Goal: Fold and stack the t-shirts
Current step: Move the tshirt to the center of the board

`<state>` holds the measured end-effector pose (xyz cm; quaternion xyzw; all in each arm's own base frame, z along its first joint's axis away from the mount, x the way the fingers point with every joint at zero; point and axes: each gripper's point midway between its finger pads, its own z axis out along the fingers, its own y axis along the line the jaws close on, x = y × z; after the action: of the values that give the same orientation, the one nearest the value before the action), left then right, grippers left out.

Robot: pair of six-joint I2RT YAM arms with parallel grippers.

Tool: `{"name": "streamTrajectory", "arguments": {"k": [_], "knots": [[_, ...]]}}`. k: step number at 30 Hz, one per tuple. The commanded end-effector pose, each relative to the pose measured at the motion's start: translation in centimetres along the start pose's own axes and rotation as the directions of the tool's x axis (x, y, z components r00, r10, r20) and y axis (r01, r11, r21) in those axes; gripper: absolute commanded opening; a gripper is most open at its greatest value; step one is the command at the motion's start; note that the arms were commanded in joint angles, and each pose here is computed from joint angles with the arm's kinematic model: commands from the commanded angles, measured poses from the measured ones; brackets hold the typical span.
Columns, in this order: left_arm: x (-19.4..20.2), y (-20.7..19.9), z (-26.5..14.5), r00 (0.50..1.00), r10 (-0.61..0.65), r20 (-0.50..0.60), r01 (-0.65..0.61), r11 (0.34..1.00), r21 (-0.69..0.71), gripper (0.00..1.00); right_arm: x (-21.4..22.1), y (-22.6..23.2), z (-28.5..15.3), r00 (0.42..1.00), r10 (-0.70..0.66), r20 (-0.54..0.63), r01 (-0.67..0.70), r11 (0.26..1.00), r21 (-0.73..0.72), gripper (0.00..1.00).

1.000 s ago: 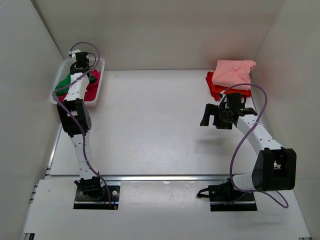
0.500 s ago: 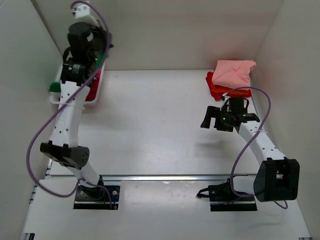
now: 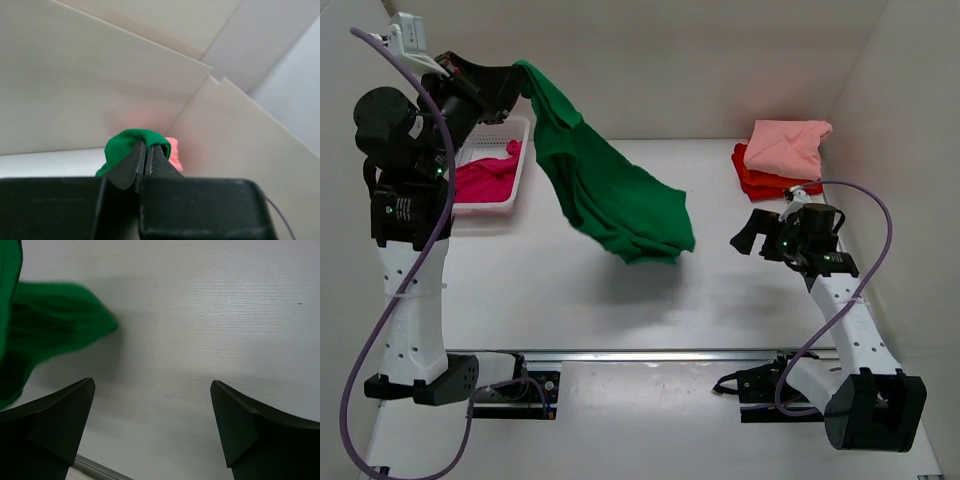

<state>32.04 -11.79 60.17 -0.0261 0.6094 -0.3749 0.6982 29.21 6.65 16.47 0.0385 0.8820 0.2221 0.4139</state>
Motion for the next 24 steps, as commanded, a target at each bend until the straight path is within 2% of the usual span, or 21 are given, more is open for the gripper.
{"name": "streamTrajectory", "arguments": {"k": [1,2,3,5,6,7,11,17,20,21,24], "knots": [[3.4,0.6,-0.2,0.991,-0.097,-0.089,0.097,0.995,-0.004,0.00,0.1,1.7,1.0,1.000,-0.016,-0.006,0.015,0.996,-0.088,0.95],[4.7,1.2,-0.3,0.988,-0.113,-0.107,0.111,0.994,-0.025,0.00,0.6,2.4,1.1,1.000,-0.014,-0.024,0.011,0.994,-0.111,0.88],[7.7,2.5,-1.1,0.982,-0.121,-0.144,0.112,0.991,-0.070,0.00,0.3,3.3,1.3,0.999,-0.030,-0.014,0.028,0.989,-0.143,0.81],[13.3,6.5,-2.9,0.968,-0.173,-0.183,0.139,0.973,-0.185,0.00,1.4,4.8,1.8,0.998,-0.043,-0.041,0.035,0.982,-0.187,0.75],[14.2,8.0,-3.5,0.965,-0.181,-0.190,0.137,0.965,-0.222,0.00,1.8,5.3,2.0,0.997,-0.047,-0.053,0.036,0.980,-0.193,0.70],[17.2,10.1,-4.7,0.949,-0.207,-0.236,0.137,0.950,-0.280,0.00,3.0,5.9,2.5,0.995,-0.059,-0.082,0.042,0.979,-0.201,0.64],[25.0,17.0,-9.3,0.925,-0.239,-0.296,0.069,0.870,-0.487,0.00,6.3,8.0,2.8,0.981,-0.135,-0.142,0.100,0.968,-0.229,0.57],[28.3,21.7,-13.3,0.915,-0.216,-0.340,-0.037,0.796,-0.605,0.00,12.6,11.6,1.7,0.919,-0.300,-0.257,0.206,0.919,-0.336,0.48],[27.8,23.0,-13.3,0.916,-0.175,-0.361,-0.105,0.764,-0.637,0.00,13.7,7.8,2.5,0.908,-0.298,-0.294,0.264,0.953,-0.150,0.50],[27.0,23.8,-13.1,0.915,-0.131,-0.381,-0.161,0.748,-0.644,0.00,13.4,4.7,3.1,0.928,-0.205,-0.312,0.197,0.979,-0.057,0.54],[25.6,24.7,-11.6,0.910,-0.081,-0.408,-0.224,0.731,-0.645,0.00,13.1,3.2,3.6,0.934,-0.180,-0.308,0.178,0.983,-0.033,0.59]]}}
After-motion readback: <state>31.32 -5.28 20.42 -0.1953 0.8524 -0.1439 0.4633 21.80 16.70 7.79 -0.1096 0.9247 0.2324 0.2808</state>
